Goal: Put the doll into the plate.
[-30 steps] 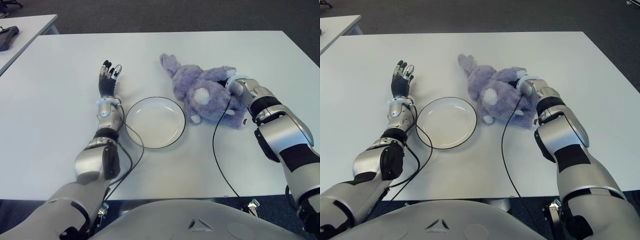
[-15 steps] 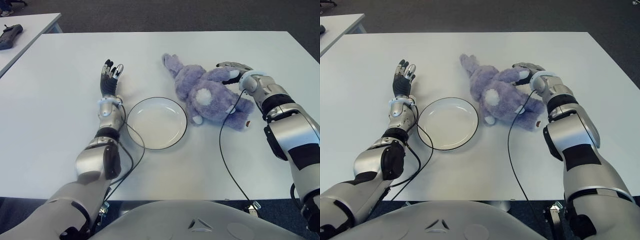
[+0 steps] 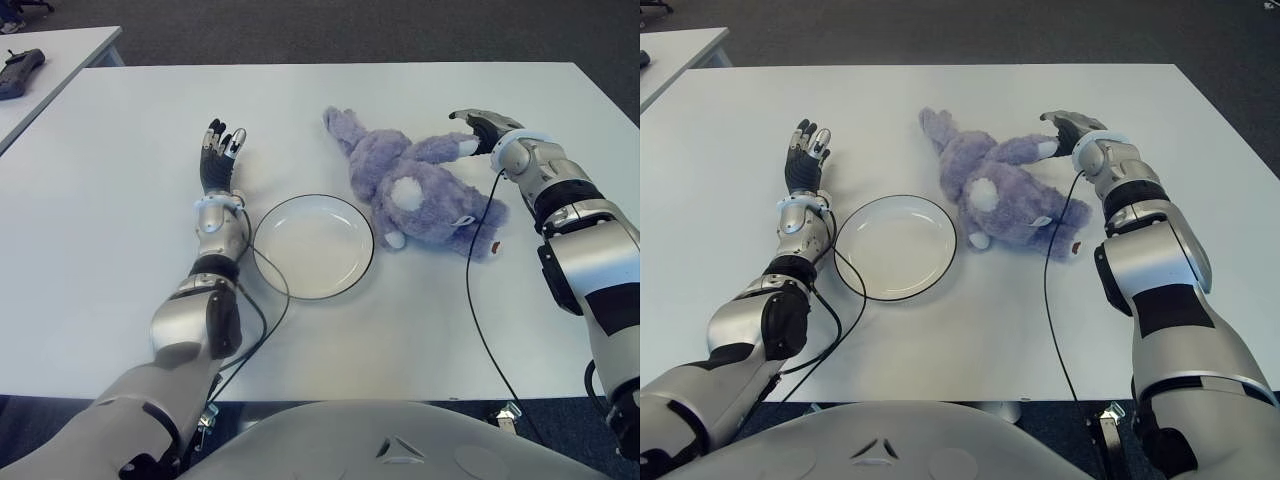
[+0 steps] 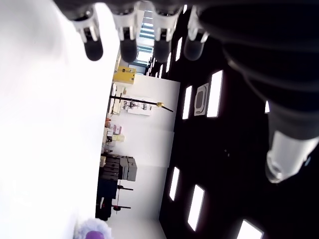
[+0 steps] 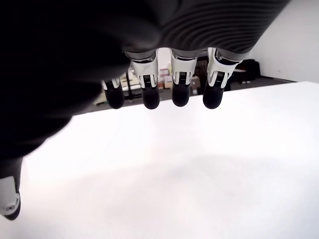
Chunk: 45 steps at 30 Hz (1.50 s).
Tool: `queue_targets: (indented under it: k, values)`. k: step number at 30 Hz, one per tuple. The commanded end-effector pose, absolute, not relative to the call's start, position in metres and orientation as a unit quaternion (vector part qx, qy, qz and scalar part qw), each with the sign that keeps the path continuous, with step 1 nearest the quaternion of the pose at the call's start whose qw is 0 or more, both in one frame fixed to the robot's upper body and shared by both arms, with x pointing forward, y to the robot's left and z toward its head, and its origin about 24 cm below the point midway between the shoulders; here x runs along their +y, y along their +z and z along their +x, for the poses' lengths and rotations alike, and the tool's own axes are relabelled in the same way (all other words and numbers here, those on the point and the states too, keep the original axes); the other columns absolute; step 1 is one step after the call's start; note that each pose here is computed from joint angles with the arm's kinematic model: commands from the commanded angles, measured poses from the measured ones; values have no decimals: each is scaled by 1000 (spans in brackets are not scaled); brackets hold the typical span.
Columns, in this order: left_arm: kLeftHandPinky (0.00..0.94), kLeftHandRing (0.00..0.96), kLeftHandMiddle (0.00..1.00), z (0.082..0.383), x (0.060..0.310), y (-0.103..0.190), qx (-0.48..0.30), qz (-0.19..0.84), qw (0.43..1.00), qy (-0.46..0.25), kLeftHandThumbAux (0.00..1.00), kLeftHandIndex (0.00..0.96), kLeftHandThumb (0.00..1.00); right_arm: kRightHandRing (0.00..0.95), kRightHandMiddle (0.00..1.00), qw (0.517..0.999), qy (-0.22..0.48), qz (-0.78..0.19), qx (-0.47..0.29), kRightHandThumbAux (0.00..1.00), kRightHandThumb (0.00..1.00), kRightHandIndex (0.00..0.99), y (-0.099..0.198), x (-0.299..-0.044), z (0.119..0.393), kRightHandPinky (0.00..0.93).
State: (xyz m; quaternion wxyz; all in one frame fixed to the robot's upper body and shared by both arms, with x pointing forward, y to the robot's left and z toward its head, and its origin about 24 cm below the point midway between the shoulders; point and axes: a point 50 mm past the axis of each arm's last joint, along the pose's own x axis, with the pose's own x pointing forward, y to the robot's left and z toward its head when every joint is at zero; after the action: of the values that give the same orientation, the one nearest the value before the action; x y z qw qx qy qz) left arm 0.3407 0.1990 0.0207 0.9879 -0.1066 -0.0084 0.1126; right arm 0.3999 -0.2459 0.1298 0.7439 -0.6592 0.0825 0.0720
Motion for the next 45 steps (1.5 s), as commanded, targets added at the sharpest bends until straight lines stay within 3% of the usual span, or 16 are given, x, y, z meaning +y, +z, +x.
queue_targets:
  k: [1, 33, 45]
  values:
    - [18, 40, 64, 252, 184, -88, 223, -152, 952, 144, 598, 8, 0, 0, 0, 762, 19, -640, 98, 564, 50, 0, 146, -262, 401, 7]
    - [7, 40, 67, 252, 184, -89, 224, -153, 951, 146, 604, 9, 0, 0, 0, 767, -45, -634, 85, 591, 87, 0, 166, -276, 402, 3]
    - [12, 35, 63, 252, 183, -89, 226, -138, 953, 145, 608, 4, 0, 26, 24, 786, -84, -612, 30, 600, 6, 0, 212, -277, 408, 26]
